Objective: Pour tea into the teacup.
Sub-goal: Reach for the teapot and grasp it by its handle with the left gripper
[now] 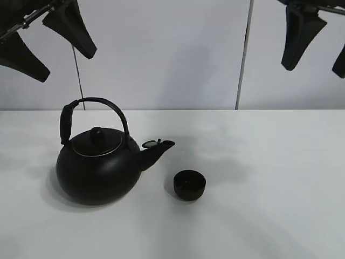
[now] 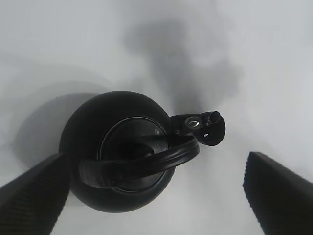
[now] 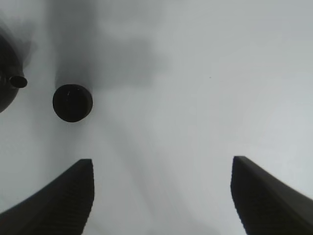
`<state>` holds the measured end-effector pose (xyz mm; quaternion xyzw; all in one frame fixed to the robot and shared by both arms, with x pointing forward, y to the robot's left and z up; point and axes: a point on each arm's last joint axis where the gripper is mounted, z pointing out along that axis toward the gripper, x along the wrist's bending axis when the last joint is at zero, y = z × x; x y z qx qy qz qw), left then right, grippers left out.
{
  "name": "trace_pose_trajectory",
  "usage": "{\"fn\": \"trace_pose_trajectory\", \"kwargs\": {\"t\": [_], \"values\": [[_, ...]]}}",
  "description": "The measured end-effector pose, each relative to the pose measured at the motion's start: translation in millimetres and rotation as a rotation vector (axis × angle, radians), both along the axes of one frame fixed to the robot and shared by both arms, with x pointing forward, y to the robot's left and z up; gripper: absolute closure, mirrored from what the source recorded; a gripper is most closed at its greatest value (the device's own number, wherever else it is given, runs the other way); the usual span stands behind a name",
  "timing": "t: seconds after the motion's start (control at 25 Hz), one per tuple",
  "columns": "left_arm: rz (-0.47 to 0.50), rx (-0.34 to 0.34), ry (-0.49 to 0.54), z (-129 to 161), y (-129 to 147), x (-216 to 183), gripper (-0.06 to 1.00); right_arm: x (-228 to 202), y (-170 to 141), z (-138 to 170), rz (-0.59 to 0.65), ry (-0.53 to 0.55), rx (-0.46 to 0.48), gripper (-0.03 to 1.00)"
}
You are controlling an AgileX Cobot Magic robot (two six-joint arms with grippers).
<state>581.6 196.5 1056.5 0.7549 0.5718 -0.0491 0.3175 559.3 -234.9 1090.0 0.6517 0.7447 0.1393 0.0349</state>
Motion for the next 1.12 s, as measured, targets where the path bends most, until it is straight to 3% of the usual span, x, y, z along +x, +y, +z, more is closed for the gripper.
{"fn": "trace_pose_trajectory", "kwargs": {"t": [0.36, 1.12], "values": [[0.0, 0.0, 0.0, 0, 0, 0, 0.25, -6, -23, 14, -0.068, -0.032, 0.004, 0.43], [0.0, 0.0, 0.0, 0, 0, 0, 0.25, -6, -22, 15, -0.083, -0.027, 0.043, 0.43]]}}
